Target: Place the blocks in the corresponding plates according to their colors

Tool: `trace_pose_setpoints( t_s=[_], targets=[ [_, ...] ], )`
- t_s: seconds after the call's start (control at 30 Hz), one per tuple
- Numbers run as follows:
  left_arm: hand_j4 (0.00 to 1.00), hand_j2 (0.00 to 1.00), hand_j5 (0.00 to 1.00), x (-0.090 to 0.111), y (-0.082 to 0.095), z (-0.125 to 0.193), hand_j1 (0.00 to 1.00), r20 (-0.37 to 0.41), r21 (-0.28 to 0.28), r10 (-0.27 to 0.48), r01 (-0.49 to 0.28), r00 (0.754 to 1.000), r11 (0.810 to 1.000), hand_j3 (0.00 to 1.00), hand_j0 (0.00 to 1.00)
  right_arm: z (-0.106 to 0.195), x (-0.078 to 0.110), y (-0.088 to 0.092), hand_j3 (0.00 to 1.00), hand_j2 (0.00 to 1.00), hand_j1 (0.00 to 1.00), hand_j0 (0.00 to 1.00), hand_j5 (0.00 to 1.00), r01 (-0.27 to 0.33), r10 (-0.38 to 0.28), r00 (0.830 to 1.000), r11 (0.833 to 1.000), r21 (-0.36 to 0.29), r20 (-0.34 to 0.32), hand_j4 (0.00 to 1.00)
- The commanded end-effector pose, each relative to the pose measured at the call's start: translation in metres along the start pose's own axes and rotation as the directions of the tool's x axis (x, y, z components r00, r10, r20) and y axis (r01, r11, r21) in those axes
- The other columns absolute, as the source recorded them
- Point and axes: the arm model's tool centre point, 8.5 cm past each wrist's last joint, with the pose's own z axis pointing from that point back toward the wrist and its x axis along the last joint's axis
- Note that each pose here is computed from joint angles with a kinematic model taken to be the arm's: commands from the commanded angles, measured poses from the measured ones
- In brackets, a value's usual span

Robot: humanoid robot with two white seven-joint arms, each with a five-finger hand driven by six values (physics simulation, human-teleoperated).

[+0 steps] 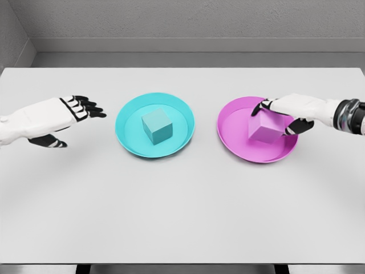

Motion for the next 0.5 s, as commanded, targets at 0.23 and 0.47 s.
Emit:
trace_pose_setpoints(
  t_s=[0.23, 0.47],
  targets=[
    [1.00, 1.00, 1.00, -0.001, 0.004, 0.002, 1.00, -0.003, 0.007, -0.003, 0.003, 1.000, 1.000, 1.00, 1.00, -0.005, -0.001, 0.003, 1.00, 1.00, 1.00, 1.00, 1.00, 0.043, -0.043, 0.998, 0.999, 0.004, -0.035, 1.00],
    [1.00, 1.00, 1.00, -0.001, 0.004, 0.002, 1.00, -0.003, 0.006, -0.003, 0.003, 1.000, 1.000, 1.00, 1.00, 0.000, -0.001, -0.010, 1.00, 1.00, 1.00, 1.00, 1.00, 0.025, -0.026, 0.999, 0.999, -0.025, -0.037, 1.00]
  ],
)
